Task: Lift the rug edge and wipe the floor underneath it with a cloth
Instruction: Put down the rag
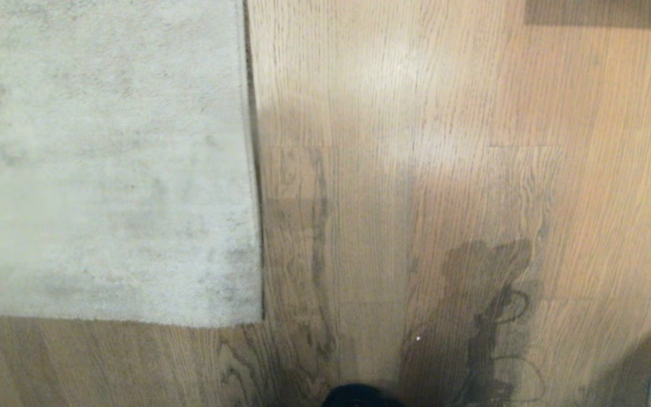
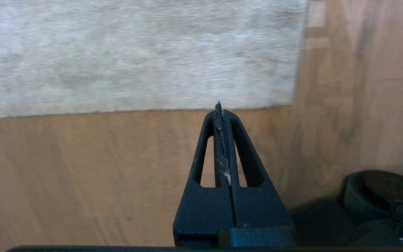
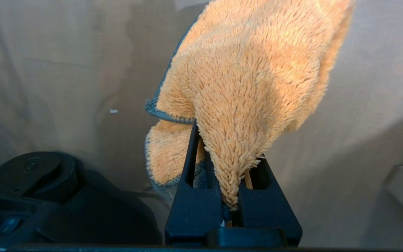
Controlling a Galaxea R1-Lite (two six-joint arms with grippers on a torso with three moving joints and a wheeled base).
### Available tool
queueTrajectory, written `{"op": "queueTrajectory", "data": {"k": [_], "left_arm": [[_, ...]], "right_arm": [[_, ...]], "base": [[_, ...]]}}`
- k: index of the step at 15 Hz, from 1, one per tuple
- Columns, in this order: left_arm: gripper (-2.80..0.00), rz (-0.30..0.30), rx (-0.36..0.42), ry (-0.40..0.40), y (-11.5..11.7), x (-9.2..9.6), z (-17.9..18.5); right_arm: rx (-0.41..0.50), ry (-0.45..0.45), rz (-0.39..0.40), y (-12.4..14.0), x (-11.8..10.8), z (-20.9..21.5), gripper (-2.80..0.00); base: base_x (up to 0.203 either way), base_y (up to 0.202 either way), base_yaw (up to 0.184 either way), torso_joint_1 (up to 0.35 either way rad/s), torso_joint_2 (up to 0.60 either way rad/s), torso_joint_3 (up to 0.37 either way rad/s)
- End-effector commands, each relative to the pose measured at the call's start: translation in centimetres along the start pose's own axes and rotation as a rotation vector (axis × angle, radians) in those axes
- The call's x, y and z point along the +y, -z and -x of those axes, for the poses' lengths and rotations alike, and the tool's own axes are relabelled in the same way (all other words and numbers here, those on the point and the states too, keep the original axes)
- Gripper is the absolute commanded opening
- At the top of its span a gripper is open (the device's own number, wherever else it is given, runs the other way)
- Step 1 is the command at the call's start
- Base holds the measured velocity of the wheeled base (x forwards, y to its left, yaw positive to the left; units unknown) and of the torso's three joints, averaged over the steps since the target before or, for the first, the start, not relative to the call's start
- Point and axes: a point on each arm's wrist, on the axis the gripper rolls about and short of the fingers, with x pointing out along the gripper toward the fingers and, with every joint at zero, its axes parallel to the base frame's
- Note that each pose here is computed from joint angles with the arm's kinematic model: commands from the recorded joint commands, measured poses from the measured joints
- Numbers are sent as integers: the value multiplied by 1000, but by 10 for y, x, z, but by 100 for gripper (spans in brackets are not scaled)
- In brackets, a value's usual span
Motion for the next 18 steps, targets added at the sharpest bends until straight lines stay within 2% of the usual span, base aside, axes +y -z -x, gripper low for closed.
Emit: {"op": "queueTrajectory", "data": {"k": [1, 7, 18], "left_arm": [[-280, 0, -1, 0, 0, 0, 0], [-280, 0, -1, 0, 0, 0, 0], [-280, 0, -1, 1, 0, 0, 0]], "right_arm": [[1, -1, 1, 0, 0, 0, -280], [1, -1, 1, 0, 0, 0, -280], [1, -1, 1, 0, 0, 0, -280]], "base": [[0, -191, 2, 1, 3, 1], [0, -166, 0, 3, 3, 4], [0, 0, 0, 0, 0, 0]]}}
